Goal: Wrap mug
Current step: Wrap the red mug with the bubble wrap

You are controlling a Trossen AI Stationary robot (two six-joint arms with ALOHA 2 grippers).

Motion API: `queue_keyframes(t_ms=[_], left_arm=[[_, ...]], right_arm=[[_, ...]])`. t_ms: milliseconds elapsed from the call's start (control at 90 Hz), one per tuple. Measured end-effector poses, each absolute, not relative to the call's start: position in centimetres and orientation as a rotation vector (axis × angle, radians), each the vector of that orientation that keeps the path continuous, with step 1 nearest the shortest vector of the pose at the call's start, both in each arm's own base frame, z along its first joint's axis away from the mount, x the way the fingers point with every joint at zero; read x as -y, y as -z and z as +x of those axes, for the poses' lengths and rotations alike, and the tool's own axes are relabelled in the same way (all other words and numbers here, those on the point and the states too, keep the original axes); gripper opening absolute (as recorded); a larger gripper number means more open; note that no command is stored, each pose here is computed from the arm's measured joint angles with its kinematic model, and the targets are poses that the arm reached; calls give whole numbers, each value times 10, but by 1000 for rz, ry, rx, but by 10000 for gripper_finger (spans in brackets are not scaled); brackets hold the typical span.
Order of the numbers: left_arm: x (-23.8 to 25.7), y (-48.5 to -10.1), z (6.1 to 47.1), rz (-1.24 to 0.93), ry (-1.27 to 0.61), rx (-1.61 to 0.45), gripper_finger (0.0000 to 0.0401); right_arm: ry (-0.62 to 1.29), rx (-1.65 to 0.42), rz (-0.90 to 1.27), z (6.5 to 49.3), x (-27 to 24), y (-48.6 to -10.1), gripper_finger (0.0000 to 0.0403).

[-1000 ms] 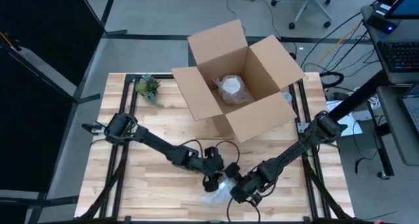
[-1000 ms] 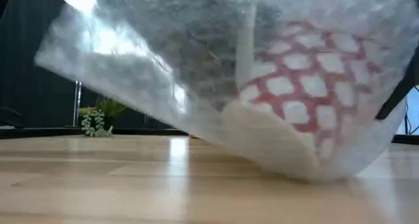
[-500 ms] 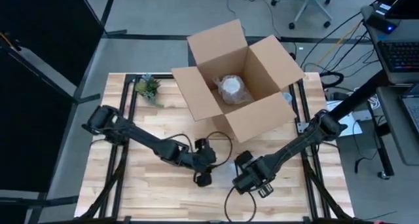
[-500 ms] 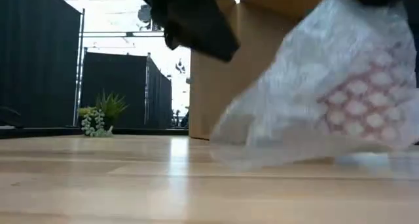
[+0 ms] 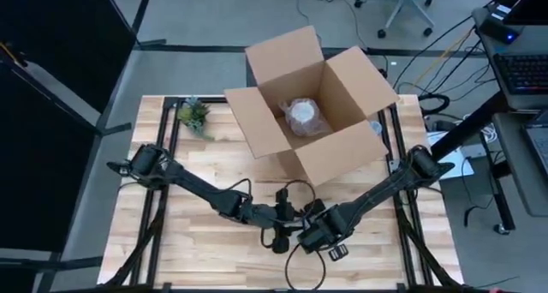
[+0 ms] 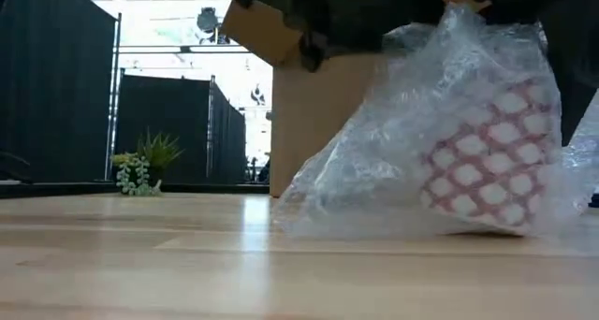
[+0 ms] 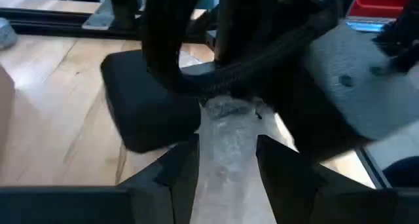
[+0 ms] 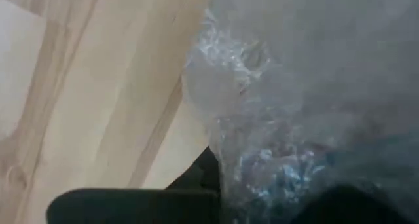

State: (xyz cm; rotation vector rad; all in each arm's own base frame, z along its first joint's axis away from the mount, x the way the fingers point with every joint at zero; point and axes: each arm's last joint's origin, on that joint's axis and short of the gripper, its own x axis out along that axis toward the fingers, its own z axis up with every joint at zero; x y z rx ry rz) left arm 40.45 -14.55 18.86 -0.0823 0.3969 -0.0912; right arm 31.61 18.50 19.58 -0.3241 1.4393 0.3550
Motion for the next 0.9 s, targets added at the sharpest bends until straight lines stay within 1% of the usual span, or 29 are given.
queue_keyframes(t_ms=[167, 267, 456, 689, 789, 900], left_arm=[[140, -180, 411, -104, 132, -395, 141], [140, -171, 414, -114, 125, -395, 141], [139, -165, 415, -117, 125, -420, 141], [139, -165, 415, -116, 125, -425, 141], [139, -165, 415, -120, 124, -426, 141], [139, -164, 415, -119, 123, -427, 141]], right_arm=[[-355, -1435, -320, 317, -185, -195, 17], [-350, -1434, -306, 317, -186, -195, 28], [-330, -1440, -271, 320, -187, -198, 74], [-318, -1434, -258, 323, -189, -226, 140], [-296, -1460, -247, 322, -188, -241, 158], [-252, -1509, -224, 318, -186, -255, 169]])
